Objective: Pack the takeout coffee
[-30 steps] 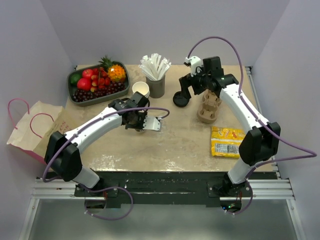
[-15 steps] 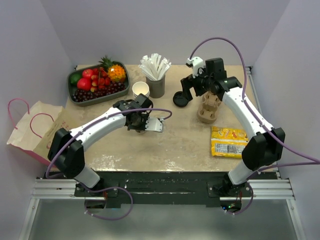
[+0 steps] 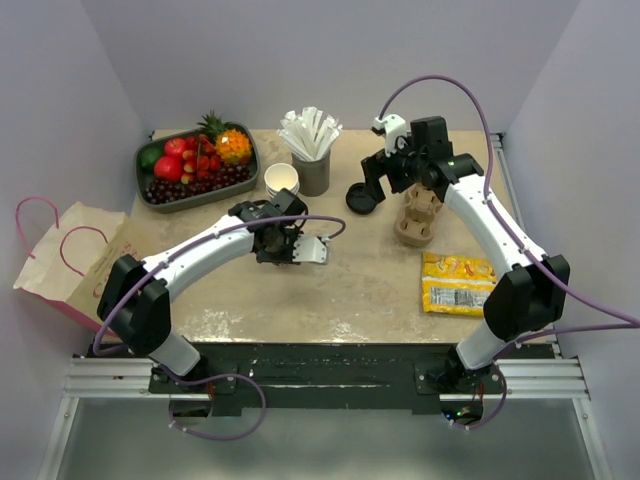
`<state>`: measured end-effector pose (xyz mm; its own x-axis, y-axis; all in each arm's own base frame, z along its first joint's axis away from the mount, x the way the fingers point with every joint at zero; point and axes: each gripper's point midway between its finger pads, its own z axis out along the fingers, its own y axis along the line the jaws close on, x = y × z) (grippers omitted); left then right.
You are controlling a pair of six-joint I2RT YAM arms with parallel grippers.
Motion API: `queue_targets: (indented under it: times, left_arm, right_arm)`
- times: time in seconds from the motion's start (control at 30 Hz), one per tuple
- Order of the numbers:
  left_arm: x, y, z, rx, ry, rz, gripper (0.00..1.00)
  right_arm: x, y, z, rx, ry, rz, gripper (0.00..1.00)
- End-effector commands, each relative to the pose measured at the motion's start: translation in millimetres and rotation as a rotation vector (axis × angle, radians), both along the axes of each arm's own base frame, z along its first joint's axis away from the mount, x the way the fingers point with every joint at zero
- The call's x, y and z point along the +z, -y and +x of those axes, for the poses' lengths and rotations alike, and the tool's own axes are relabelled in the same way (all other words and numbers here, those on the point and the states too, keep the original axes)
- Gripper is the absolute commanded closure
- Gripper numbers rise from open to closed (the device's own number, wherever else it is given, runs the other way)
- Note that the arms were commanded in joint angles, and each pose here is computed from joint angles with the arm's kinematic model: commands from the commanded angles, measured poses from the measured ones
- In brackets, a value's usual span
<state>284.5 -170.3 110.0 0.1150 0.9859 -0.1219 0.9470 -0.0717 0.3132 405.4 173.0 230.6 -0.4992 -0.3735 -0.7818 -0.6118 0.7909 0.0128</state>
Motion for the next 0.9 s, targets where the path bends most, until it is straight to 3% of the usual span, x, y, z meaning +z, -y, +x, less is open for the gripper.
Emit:
queue_targets:
  times: [0.0, 0.2, 0.37, 0.5, 0.6, 0.73, 0.87]
  left_arm:
    - [25, 16, 7, 0.013, 0.043, -0.086, 0.63]
    - [60, 37, 12, 0.031, 0.051, -0.217, 0.56]
    - [144, 59, 22, 0.066, 0.082, -0.623, 0.50]
    - [163, 30, 47, 0.311, 0.102, -0.800, 0.49]
    - [166, 11, 64, 0.477, 0.162, -0.862, 0.49]
    - [177, -11, 79, 0.668, 0.213, -0.977, 0.50]
    - [165, -22, 89, 0.814, 0.156, -1.051, 0.50]
  right_arm:
    - [13, -1, 1, 0.010, 0.042, 0.005, 0.01]
    - [11, -3, 8, 0.020, 0.043, -0.005, 0.01]
    - [-6, 0, 25, 0.032, 0.040, -0.075, 0.05]
    - [-33, -8, 38, 0.133, 0.036, -0.131, 0.23]
    - [-55, -14, 39, 0.191, 0.011, -0.166, 0.33]
    - [-80, -28, 59, 0.136, 0.094, -0.233, 0.34]
    - [-108, -42, 71, 0.138, 0.082, -0.270, 0.36]
